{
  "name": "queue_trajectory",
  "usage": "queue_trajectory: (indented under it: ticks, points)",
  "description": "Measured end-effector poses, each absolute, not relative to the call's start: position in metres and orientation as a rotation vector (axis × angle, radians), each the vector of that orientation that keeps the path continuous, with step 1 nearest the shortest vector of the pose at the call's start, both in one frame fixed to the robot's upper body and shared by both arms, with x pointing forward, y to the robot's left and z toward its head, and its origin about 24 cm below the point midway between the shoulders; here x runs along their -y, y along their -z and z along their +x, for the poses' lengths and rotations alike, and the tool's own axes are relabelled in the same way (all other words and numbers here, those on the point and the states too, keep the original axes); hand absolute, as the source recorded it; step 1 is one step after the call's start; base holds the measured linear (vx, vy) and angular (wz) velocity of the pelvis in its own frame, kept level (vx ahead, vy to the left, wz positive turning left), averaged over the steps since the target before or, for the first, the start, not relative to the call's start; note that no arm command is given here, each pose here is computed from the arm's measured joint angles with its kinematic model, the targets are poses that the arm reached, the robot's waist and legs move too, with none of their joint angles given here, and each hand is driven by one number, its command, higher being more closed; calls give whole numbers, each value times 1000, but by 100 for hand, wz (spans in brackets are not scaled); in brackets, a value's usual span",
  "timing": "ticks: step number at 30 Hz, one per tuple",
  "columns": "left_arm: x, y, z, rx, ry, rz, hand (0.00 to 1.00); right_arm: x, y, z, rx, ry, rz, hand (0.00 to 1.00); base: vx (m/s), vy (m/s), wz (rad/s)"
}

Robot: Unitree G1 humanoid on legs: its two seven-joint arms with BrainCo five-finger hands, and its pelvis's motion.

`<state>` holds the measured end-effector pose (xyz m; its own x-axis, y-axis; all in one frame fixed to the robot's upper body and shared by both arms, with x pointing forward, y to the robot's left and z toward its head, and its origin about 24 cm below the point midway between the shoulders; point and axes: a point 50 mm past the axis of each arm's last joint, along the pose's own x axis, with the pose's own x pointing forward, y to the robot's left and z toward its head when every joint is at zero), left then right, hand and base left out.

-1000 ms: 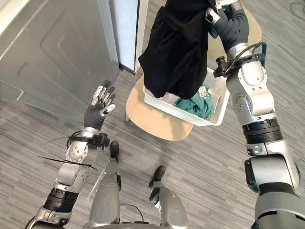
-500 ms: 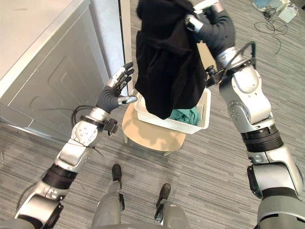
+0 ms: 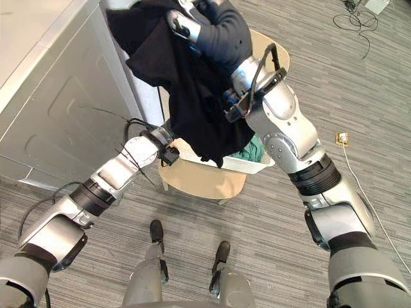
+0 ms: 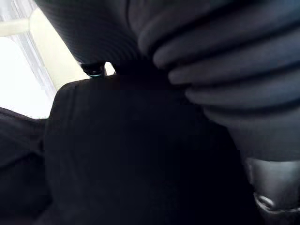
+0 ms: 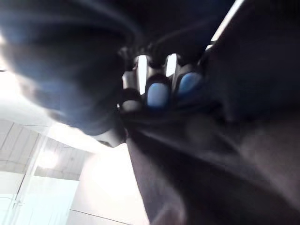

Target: Pick up the laundry basket with both hands and put the clothes into the washing machine.

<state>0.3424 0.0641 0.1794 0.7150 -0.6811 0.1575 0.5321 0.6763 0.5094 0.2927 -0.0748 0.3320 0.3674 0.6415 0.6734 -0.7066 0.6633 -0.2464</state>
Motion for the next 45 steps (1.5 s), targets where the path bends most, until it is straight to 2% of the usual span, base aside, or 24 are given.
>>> queue_trajectory:
  ticks: [9, 10, 16, 24, 25, 45]
  points:
    - [-53, -188, 341, 343, 746, 331, 0, 61, -336, 288, 844, -907, 139, 100, -2, -27, -2]
    - [-53, -188, 341, 343, 744, 326, 100, 61, -336, 288, 844, -907, 141, 100, -16, -42, 1]
    - [-57, -198, 342, 383, 687, 226, 100, 66, -335, 291, 861, -864, 198, 100, 0, -34, 0]
    - [-75, -192, 344, 405, 473, 41, 100, 92, -310, 309, 798, -705, 232, 100, 12, -40, -1]
    - [-76, -192, 344, 407, 463, 32, 100, 93, -308, 309, 794, -700, 235, 0, 1, -44, -1]
    - [-137, -164, 333, 384, 133, -113, 100, 140, -253, 320, 645, -460, 264, 0, 7, -46, 0]
